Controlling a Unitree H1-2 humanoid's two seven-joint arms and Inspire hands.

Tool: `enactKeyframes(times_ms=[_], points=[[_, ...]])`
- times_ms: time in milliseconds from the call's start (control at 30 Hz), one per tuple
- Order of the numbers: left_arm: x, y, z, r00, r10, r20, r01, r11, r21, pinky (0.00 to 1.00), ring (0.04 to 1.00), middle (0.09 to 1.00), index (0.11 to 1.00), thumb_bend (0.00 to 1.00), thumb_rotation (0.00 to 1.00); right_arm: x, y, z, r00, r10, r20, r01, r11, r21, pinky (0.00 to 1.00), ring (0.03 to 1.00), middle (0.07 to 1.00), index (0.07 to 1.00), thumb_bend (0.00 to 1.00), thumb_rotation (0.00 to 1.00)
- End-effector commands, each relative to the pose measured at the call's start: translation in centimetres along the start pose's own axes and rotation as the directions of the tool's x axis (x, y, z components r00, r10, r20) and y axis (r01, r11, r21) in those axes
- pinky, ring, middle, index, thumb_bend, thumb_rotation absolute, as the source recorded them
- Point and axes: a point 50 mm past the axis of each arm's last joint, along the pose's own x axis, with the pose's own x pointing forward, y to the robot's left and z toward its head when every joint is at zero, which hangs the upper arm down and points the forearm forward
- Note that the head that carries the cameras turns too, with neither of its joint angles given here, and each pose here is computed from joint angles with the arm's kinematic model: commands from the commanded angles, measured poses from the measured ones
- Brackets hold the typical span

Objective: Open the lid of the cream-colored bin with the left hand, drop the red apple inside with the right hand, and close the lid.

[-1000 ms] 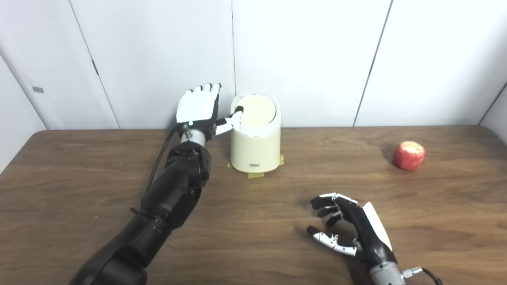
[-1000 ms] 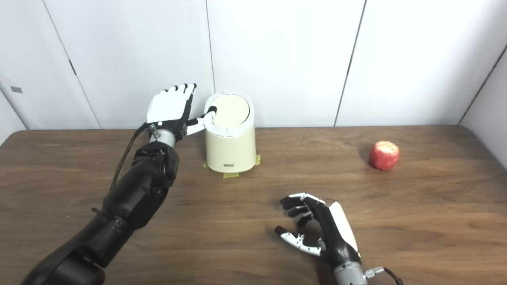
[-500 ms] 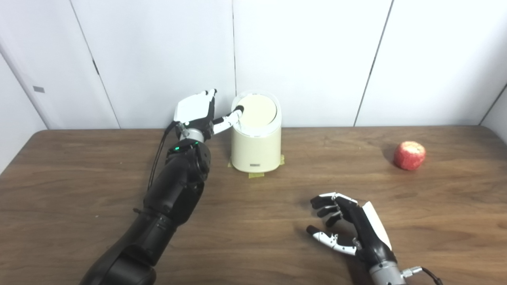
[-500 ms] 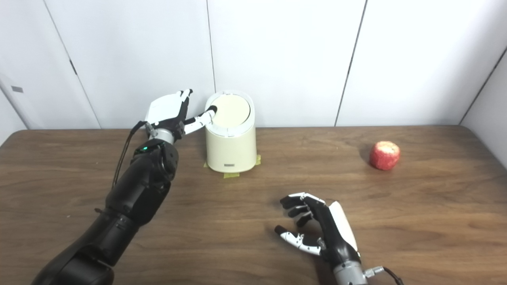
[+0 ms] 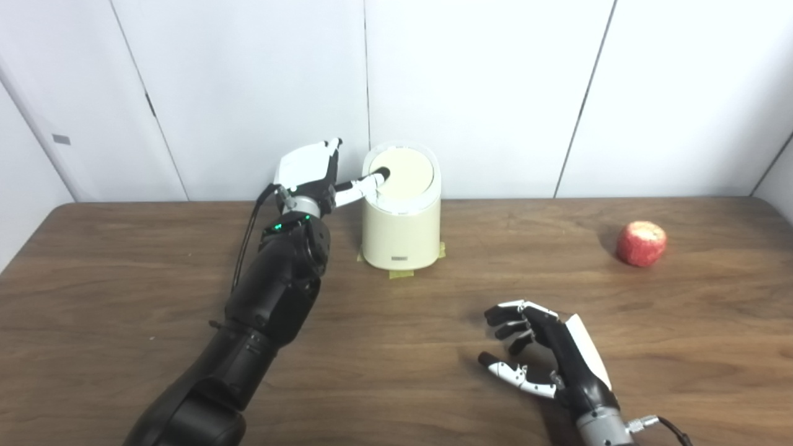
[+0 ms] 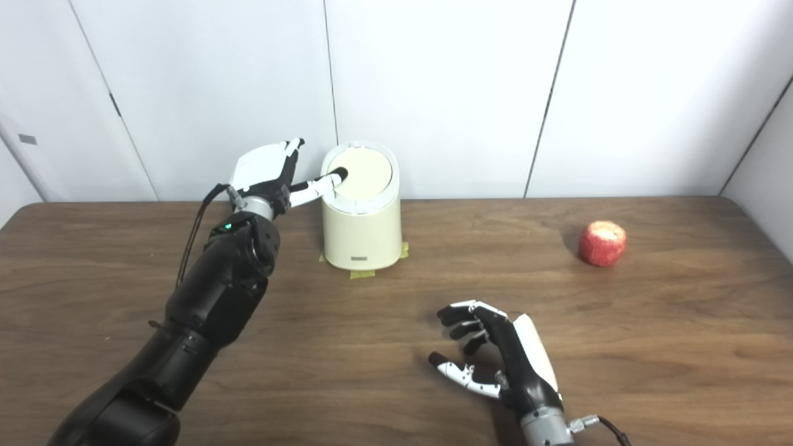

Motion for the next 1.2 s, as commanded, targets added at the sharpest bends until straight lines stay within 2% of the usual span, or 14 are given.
enactKeyframes(times_ms=[0,533,733,1167], points=[[0.3,3.0,2.4,0.995,0.074,0.060,-0.074,0.997,0.003,1.00,1.000,1.000,1.000,0.96,0.96,0.7,0.3,0.8,0.999,0.012,0.043,-0.012,1.000,0.010,0.47,0.587,0.640,0.624,0.33,0.02],[0.3,2.9,3.6,0.995,0.064,0.082,-0.068,0.996,0.054,1.00,1.000,1.000,1.000,0.96,0.94,0.7,0.4,0.9,0.999,0.012,0.042,-0.012,1.000,0.004,0.47,0.585,0.639,0.622,0.33,0.02],[0.4,2.8,3.2,0.997,0.052,0.064,-0.055,0.997,0.052,1.00,1.000,1.000,1.000,0.86,0.88,0.7,0.4,0.9,0.999,0.009,0.045,-0.009,1.000,0.011,0.46,0.570,0.627,0.618,0.34,0.00],[1.0,2.7,2.4,0.998,0.054,0.036,-0.057,0.995,0.086,1.00,1.000,1.000,1.000,0.72,0.99,0.7,0.2,0.9,0.999,0.018,0.042,-0.018,1.000,-0.008,0.45,0.566,0.625,0.615,0.33,0.00]])
